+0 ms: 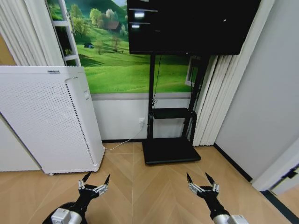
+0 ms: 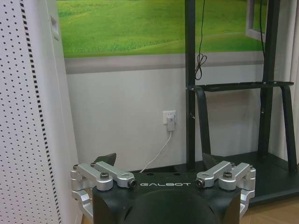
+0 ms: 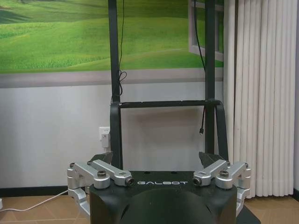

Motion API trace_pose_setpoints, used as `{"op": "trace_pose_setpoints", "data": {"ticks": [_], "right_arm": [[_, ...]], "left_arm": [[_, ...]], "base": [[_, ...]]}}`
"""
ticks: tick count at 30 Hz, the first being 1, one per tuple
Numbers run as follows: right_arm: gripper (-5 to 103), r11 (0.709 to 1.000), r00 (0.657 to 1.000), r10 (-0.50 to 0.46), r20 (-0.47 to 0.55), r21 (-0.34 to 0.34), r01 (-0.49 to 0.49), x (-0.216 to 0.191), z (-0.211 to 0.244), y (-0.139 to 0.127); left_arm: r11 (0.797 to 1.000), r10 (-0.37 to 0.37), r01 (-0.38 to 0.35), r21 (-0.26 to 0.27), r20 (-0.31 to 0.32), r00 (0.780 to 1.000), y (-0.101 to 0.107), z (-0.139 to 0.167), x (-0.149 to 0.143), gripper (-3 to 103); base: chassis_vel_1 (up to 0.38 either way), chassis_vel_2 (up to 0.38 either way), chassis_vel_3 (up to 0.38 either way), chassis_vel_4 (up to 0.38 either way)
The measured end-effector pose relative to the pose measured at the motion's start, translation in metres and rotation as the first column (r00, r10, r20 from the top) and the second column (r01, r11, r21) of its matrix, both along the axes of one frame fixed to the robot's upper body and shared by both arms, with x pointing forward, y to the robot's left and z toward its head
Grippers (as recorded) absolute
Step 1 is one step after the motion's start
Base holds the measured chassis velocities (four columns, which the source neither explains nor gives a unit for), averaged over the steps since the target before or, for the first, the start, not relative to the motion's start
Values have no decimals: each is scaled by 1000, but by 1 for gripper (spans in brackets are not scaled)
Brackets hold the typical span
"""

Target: Pick up the trash bin and place the garbage on the floor into it.

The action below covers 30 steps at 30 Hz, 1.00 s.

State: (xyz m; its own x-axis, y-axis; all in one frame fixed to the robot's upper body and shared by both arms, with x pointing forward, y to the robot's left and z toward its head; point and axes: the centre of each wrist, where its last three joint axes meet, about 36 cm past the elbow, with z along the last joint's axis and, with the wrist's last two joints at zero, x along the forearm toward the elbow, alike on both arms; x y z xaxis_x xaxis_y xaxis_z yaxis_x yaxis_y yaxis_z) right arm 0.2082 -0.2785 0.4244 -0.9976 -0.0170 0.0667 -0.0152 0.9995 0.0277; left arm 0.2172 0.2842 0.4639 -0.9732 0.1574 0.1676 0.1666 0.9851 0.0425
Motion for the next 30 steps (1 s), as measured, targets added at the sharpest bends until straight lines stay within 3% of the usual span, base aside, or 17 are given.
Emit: {"op": "trace_pose_setpoints", "data": {"ticks": [30], "right_arm": [[100, 1000, 1000, 0, 0, 0, 0, 0, 0, 0]], "left_arm": [[1000, 0, 0, 0, 0, 1000, 0, 0, 0, 100]], "base": [[0, 0, 0, 0]]}}
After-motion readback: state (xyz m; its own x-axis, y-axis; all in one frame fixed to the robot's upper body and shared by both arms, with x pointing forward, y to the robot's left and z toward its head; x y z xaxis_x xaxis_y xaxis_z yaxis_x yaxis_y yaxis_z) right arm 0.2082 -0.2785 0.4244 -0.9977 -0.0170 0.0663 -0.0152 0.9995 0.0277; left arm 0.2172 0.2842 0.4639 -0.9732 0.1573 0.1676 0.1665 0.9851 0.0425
